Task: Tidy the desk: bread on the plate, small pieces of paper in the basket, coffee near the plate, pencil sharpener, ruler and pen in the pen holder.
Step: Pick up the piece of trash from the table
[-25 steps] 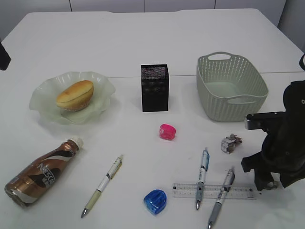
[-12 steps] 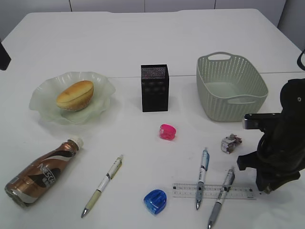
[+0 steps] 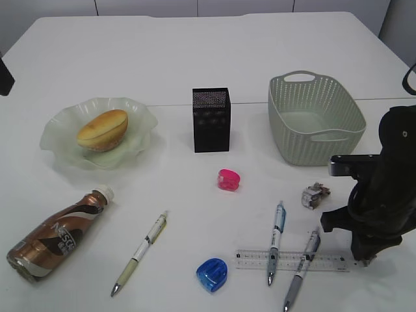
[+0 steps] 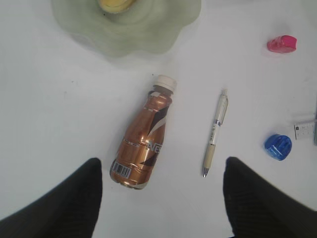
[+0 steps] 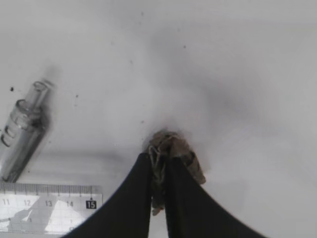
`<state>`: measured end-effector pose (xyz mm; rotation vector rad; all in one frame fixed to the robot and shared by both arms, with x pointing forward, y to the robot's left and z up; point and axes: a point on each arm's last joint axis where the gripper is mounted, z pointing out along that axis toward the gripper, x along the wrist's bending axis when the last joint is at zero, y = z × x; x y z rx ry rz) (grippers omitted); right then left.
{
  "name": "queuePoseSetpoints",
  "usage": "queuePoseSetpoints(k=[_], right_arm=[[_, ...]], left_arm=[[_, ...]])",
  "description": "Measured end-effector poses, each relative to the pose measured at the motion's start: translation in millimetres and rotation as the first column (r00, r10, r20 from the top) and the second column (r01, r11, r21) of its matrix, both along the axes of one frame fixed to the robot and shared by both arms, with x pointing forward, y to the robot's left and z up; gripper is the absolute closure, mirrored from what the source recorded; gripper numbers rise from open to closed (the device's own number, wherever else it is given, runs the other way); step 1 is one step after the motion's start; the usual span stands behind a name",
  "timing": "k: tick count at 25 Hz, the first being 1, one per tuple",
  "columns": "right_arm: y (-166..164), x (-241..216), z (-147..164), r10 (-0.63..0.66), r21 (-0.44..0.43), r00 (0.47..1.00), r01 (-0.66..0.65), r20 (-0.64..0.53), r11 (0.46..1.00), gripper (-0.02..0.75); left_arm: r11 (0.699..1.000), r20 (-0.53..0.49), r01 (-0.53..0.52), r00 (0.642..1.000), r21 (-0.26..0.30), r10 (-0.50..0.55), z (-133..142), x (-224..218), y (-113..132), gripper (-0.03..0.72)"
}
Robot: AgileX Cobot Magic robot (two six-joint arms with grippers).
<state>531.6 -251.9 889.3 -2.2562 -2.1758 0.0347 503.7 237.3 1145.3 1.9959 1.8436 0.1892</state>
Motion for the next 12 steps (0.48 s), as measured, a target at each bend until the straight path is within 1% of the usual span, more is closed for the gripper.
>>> queuePoseSetpoints(k=[9,12], right_arm=[[-0.6,-1.0,1.2,0.005,-0.005,1.0,-0.005,-0.008,1.0,0.67],[-1.7,-3.8,3.6,0.012,-0.016,0.999,-0.012,-0.032,1.0,0.673]], left_arm=[[1.0,0.0,0.0,1.0,0.0,0.0,0.0,0.0,0.0,0.137],[1.0,0.0,0.0,1.0,0.0,0.0,0.0,0.0,0.0,0.138]])
